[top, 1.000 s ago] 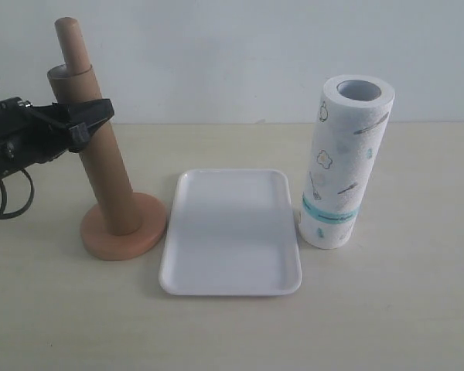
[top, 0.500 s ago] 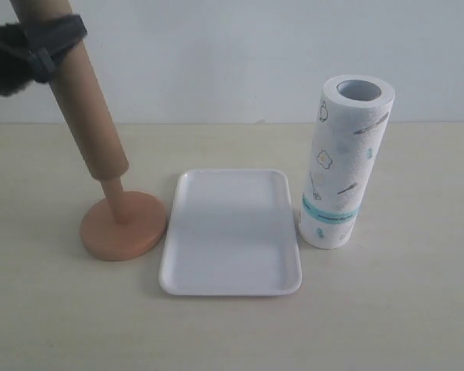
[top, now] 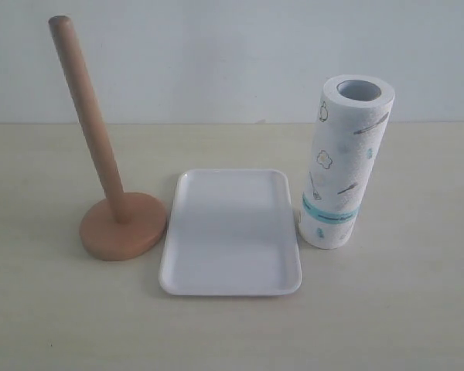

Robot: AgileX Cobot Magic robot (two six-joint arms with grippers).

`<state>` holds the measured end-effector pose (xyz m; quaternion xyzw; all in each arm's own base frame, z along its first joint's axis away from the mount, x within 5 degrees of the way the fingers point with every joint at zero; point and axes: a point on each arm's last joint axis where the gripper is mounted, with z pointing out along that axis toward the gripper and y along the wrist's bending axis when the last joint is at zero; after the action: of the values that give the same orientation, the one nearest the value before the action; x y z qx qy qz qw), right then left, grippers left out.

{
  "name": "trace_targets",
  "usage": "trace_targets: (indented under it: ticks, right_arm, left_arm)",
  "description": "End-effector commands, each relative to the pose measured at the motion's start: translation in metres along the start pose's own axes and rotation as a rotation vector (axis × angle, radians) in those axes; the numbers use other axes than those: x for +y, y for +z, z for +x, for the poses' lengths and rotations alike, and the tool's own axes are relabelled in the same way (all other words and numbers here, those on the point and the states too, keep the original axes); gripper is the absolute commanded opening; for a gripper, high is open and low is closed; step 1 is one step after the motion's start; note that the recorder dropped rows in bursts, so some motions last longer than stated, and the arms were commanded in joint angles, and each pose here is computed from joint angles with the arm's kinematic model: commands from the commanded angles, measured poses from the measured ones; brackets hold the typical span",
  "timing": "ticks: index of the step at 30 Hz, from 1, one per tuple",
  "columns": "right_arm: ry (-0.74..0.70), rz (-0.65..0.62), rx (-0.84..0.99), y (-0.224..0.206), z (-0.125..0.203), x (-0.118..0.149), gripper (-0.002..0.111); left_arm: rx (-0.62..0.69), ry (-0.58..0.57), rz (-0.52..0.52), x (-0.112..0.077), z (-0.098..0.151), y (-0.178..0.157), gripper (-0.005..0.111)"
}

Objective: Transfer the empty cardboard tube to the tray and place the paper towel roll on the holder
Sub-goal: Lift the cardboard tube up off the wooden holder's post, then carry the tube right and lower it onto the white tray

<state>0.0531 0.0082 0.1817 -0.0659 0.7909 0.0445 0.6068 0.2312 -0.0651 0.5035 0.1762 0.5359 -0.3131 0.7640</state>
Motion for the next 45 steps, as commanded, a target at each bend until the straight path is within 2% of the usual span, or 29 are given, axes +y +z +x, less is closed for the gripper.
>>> trace_targets:
  ticks: [1,5,8,10,13,16,19,22,25,28,31,33,35,37,39,45]
  right_arm:
    - [-0.001,-0.001,-0.016,0.0,-0.001,0.0,0.0]
    - [-0.001,-0.001,-0.016,0.0,-0.001,0.0,0.0]
    - [-0.001,-0.001,-0.016,0.0,-0.001,0.0,0.0]
    - [-0.001,-0.001,-0.016,0.0,-0.001,0.0,0.0]
    - [-0.001,-0.001,-0.016,0.0,-0.001,0.0,0.0]
    - [-0.001,-0.001,-0.016,0.0,-0.001,0.0,0.0]
    - [-0.001,-0.001,-0.016,0.0,-0.001,0.0,0.0]
    - [-0.001,-0.001,-0.016,0.0,-0.001,0.0,0.0]
    - [-0.001,-0.001,-0.016,0.0,-0.001,0.0,0.0]
    - [-0.001,-0.001,-0.016,0.0,-0.001,0.0,0.0]
    - [-0.001,-0.001,-0.016,0.0,-0.001,0.0,0.0]
    - [-0.001,-0.001,-0.016,0.0,-0.001,0.0,0.0]
    - [-0.001,-0.001,-0.016,0.0,-0.001,0.0,0.0]
    - [-0.001,-0.001,-0.016,0.0,-0.001,0.0,0.0]
    - [-0.001,-0.001,-0.016,0.0,-0.001,0.0,0.0]
    - [-0.001,-0.001,-0.016,0.0,-0.001,0.0,0.0]
  left_arm:
    - [0.067,0.033,0.106,-0.022,-0.033,0.001,0.004]
    - [0.154,0.112,0.239,-0.04,-0.034,-0.001,0.004]
    - [0.226,0.115,0.318,-0.051,-0.026,-0.002,0.004]
    - [0.271,0.07,0.406,-0.062,-0.021,-0.002,0.004]
    - [0.353,0.007,0.592,-0.081,-0.004,-0.005,0.004]
    - [0.399,-0.05,0.635,-0.088,0.017,-0.005,0.004]
    - [0.437,-0.079,0.595,-0.087,0.044,-0.004,0.004]
    - [0.505,-0.117,0.531,-0.082,0.081,-0.007,0.004]
    - [0.592,-0.12,0.41,-0.076,0.129,-0.015,0.004]
    - [0.61,-0.12,0.273,-0.072,0.17,-0.026,0.004]
    - [0.605,-0.206,0.161,-0.07,0.21,-0.038,0.004]
    - [0.582,-0.31,0.08,-0.067,0.226,-0.04,0.004]
    - [0.582,-0.464,-0.057,-0.059,0.238,-0.036,0.004]
    - [0.635,-0.53,-0.156,-0.051,0.247,-0.028,0.004]
    - [0.689,-0.561,-0.188,-0.048,0.252,-0.017,0.004]
    - [0.804,-0.585,-0.152,-0.046,0.253,0.027,0.004]
